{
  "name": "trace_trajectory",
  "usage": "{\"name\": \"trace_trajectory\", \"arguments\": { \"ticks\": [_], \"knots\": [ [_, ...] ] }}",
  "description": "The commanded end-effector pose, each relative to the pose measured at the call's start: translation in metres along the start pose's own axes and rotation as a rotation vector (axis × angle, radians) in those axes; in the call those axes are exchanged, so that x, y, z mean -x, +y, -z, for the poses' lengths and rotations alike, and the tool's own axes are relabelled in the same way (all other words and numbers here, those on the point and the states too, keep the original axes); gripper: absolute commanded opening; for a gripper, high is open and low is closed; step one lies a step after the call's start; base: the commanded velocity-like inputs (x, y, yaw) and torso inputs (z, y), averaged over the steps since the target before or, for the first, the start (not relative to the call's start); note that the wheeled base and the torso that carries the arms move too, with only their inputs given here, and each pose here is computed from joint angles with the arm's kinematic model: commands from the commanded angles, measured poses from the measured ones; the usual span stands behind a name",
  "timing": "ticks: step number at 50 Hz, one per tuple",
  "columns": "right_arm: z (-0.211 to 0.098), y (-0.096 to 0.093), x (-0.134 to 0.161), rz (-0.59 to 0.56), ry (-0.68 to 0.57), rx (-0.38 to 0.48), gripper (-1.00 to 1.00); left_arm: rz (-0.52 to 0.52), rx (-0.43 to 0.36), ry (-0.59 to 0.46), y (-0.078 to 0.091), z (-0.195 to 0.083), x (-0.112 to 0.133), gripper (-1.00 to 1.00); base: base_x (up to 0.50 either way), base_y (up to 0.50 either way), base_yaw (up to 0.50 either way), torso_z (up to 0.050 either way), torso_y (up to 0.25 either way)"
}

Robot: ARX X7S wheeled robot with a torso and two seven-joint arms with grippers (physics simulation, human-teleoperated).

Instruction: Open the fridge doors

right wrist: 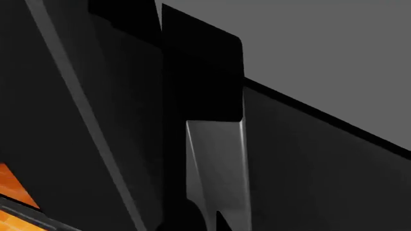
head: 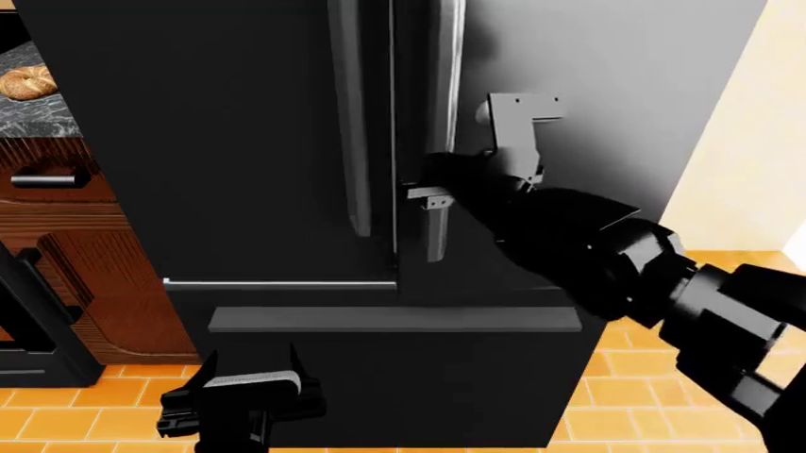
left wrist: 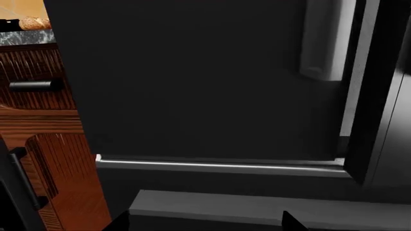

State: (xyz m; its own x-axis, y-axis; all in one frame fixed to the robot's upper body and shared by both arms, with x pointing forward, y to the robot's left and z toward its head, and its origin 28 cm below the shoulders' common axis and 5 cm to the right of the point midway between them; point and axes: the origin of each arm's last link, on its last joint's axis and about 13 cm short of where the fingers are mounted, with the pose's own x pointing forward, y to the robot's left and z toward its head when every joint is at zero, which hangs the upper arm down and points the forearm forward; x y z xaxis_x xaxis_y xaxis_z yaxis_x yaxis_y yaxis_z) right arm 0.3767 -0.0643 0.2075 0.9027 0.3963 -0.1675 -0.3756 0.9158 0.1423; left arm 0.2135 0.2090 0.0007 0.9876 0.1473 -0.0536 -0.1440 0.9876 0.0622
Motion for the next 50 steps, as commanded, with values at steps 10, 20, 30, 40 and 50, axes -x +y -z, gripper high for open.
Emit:
{"name": "trace_trajectory", "arguments": {
  "ticks": [10, 20, 30, 40, 50],
  "knots": [
    [-0.013, -0.024, 0.05, -0.06, 0.022, 0.042, -1.0, -0.003, -0.001, 0.006, 0.0, 0.0, 0.0, 1.0, 0.0, 0.0, 0.0, 0.0, 0.001],
    [-0.015, -0.041, 0.073, -0.032, 0.029, 0.023, -1.0, -0.005, -0.004, 0.006, 0.0, 0.001, -0.001, 1.0, 0.0, 0.0, 0.0, 0.0, 0.001],
    [-0.017, -0.054, 0.095, -0.033, 0.035, 0.004, -1.0, -0.005, -0.008, 0.007, 0.0, 0.002, -0.001, 1.0, 0.0, 0.0, 0.0, 0.0, 0.0],
    [-0.018, -0.063, 0.112, -0.02, 0.037, -0.003, -1.0, -0.004, -0.009, 0.007, -0.001, 0.002, -0.001, 1.0, 0.0, 0.0, 0.0, 0.0, 0.0],
    [-0.013, -0.073, 0.132, 0.0, 0.038, -0.028, -1.0, -0.002, -0.009, 0.008, 0.0, 0.002, 0.0, 1.0, 0.0, 0.0, 0.0, 0.0, 0.0]
  ]
}}
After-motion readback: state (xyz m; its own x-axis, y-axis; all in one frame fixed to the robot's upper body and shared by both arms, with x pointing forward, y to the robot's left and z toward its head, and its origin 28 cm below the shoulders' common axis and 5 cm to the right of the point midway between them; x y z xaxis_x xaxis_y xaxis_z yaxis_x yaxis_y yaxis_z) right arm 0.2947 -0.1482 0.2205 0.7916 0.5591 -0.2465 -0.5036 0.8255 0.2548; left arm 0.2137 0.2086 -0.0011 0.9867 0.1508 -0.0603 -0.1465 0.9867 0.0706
